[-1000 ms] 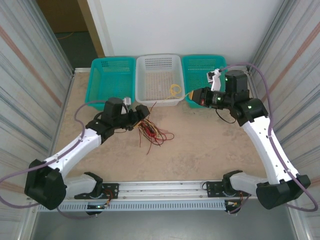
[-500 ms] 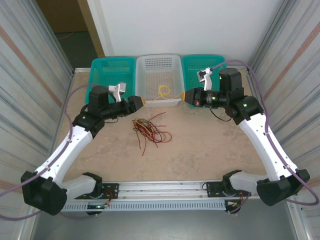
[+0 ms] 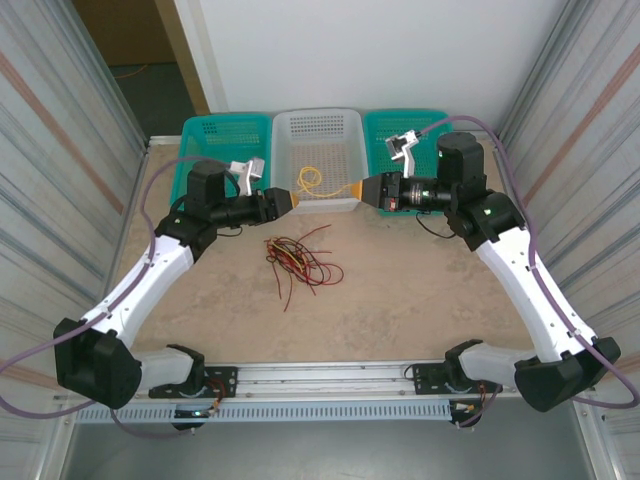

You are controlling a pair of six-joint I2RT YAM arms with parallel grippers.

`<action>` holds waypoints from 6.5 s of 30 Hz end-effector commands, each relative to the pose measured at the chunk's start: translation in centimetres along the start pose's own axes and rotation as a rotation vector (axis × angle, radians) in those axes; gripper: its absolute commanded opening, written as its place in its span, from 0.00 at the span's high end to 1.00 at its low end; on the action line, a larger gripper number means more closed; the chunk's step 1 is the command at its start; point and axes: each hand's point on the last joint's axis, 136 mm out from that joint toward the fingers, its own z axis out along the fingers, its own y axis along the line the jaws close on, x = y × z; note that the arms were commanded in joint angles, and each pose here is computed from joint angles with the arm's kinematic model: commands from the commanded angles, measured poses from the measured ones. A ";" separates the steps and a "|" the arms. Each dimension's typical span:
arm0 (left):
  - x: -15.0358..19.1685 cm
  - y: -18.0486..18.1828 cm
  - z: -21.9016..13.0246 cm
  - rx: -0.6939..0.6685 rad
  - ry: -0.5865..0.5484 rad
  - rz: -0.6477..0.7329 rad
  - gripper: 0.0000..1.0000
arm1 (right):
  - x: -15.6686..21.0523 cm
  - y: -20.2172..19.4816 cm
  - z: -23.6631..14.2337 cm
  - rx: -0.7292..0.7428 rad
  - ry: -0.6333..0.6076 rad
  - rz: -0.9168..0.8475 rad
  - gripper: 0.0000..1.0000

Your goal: Untangle the cables

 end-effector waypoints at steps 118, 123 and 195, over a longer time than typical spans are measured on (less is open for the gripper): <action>10.0 12.7 -2.8 -0.472 0.093 -0.465 0.54 | 20.0 -20.9 13.3 0.780 0.643 0.114 0.68; 10.1 12.8 -1.9 -0.476 0.109 -0.462 0.52 | 21.4 -21.3 13.7 0.773 0.677 0.136 0.72; 14.2 16.0 1.2 -0.579 0.248 -0.488 0.47 | -10.5 9.3 -9.8 0.254 -0.468 -0.344 1.00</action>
